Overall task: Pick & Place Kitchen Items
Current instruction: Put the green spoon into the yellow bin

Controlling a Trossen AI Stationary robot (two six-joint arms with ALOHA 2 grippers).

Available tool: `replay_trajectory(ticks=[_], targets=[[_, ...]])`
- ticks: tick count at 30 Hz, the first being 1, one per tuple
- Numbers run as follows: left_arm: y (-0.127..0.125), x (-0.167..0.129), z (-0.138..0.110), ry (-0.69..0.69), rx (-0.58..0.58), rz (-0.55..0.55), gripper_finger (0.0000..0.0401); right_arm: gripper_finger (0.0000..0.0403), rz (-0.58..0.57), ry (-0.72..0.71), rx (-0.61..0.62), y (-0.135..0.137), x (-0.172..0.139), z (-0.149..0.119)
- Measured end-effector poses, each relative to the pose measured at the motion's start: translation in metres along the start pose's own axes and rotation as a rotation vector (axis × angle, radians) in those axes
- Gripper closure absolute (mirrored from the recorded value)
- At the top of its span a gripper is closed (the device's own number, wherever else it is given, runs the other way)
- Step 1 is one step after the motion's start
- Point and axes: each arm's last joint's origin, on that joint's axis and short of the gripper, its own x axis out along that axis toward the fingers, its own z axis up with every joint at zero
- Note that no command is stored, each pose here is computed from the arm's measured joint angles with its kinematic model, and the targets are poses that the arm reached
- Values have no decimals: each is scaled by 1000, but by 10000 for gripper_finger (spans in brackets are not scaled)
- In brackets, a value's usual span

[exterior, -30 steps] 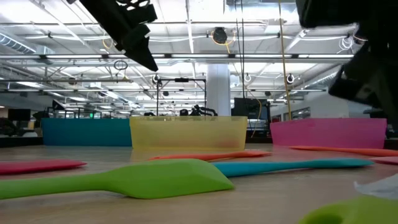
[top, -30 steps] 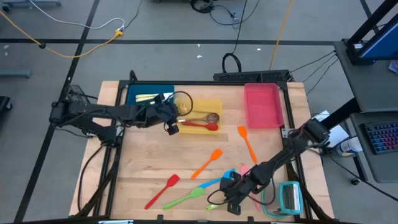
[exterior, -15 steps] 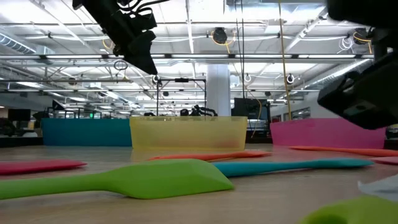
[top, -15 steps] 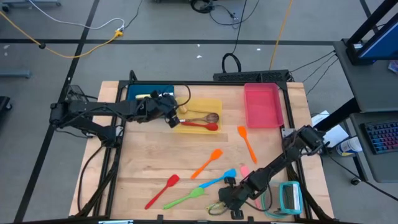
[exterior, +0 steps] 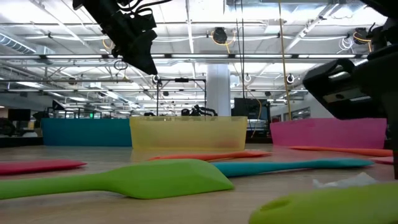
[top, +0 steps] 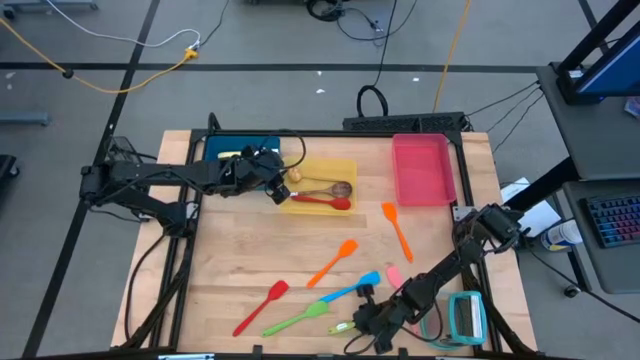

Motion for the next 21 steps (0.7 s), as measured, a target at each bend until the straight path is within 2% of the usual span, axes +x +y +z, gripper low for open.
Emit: replay_trajectory(ticks=[5,8,15,21], targets=[[0,0,0,-1,-1,0,265,364,-29,-31,-112,-18,-17,15],[0,0,0,-1,-3,0,265,352,-55,-85,-133,-37,-30,31],[0,0,0,0,9,1,265,366,-102,-192,-36,-88,-63,60],[0,0,0,-1,11,1,265,352,-171,-276,63,-129,-85,75]])
